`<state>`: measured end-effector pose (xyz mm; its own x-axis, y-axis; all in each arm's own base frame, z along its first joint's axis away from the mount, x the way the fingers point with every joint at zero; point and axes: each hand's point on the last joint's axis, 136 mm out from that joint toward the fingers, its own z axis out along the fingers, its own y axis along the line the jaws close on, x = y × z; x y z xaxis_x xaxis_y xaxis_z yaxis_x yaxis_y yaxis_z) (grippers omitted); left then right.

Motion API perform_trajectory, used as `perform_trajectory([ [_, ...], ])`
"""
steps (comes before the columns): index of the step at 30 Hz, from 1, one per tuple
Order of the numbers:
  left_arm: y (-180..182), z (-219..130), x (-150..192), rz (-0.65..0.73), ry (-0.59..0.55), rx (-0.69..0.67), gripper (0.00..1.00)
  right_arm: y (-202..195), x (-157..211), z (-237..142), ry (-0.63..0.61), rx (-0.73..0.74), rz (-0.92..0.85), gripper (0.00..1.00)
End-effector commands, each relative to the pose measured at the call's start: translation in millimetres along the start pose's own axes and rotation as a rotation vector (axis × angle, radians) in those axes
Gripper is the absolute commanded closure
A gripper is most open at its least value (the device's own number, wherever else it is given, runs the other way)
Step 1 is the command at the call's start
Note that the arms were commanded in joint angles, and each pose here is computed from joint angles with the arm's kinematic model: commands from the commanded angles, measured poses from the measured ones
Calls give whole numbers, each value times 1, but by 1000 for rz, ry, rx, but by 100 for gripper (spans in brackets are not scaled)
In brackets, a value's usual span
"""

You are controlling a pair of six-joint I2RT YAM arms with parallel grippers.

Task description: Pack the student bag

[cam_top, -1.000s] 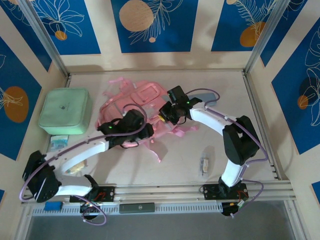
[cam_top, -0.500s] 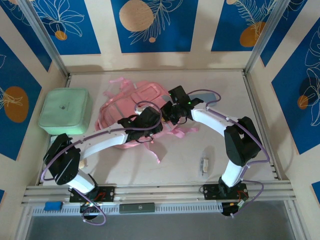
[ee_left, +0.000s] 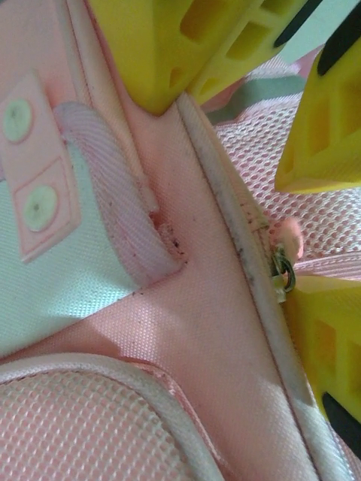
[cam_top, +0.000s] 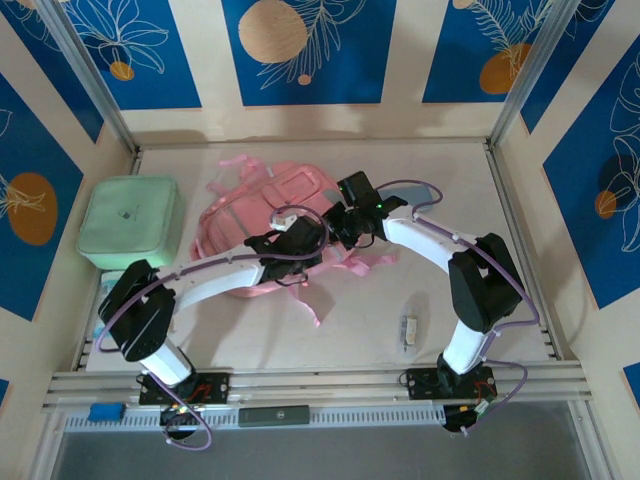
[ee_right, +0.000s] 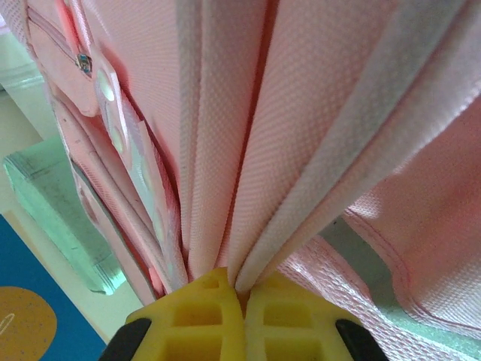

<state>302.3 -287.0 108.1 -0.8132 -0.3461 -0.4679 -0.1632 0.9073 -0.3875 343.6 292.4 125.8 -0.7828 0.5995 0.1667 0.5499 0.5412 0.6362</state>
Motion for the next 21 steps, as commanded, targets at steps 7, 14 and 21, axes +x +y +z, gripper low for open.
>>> perform_trajectory([
  [7, -11, 8, -35, 1, -125, -52, 76, 31, 38, -26, 87, -122, -45, 100],
  [14, -16, 3, -40, 8, -138, -20, 86, 28, 35, -26, 86, -119, -44, 100],
  [21, -20, -16, -46, 8, -151, 38, 96, 26, 32, -26, 74, -108, -67, 100],
])
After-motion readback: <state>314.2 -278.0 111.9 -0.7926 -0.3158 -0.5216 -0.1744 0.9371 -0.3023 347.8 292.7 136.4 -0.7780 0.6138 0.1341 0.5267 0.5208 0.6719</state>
